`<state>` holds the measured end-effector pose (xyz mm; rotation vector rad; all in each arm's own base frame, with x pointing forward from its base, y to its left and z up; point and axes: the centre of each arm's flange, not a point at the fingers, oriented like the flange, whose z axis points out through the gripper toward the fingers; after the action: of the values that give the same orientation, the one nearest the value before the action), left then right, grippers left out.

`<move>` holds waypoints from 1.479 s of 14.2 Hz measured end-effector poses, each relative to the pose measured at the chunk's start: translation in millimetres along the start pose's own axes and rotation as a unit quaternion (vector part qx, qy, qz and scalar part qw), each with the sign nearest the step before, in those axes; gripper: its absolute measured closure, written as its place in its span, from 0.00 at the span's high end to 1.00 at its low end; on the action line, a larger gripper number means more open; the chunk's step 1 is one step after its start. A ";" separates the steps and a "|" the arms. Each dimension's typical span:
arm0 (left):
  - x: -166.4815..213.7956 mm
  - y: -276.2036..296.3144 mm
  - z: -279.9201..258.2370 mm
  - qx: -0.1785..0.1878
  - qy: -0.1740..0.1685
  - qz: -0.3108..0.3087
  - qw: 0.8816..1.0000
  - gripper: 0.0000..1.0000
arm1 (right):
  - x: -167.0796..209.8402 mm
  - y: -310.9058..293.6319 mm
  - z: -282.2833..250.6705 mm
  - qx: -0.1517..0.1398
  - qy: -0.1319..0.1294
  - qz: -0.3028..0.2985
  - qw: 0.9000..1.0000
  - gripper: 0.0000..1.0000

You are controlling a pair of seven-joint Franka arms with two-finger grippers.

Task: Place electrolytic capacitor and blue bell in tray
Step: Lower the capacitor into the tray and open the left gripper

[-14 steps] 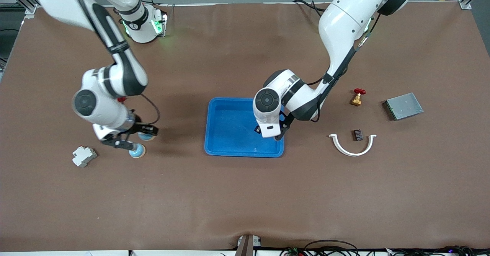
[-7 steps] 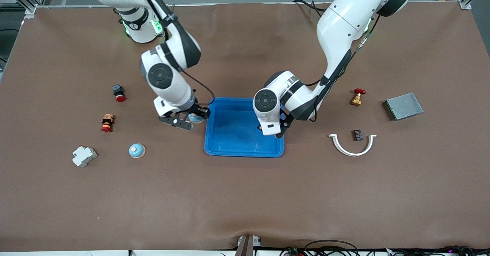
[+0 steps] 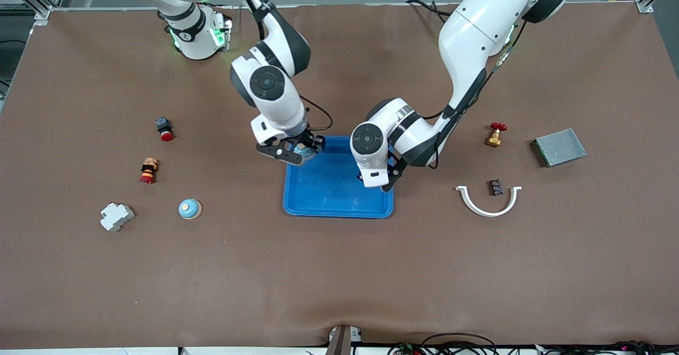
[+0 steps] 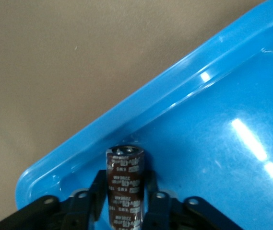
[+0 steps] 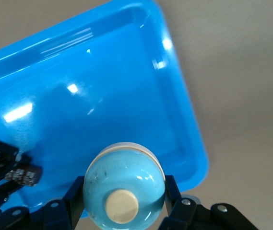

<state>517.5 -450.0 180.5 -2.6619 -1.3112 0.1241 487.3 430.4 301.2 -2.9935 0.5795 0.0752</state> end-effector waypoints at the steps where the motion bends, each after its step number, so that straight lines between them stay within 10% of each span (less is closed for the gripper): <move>1: -2.8 -0.2 0.1 0.000 0.002 0.003 1.000 0.56 | -4.7 -9.5 6.3 0.000 -0.001 0.001 1.000 0.70; 6: -18.4 -0.5 -3.6 -0.002 0.008 0.016 1.000 1.00 | -15.5 -23.8 46.1 -0.026 0.024 -0.023 0.999 0.70; 21: 97.1 -49.8 -113.5 0.019 0.039 0.184 0.982 1.00 | 16.6 -6.3 99.6 -0.022 0.086 -0.026 0.996 0.70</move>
<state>555.0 -356.5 301.5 -2.8148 -0.7746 0.0892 502.0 439.9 201.5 -3.0766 0.5222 -0.1784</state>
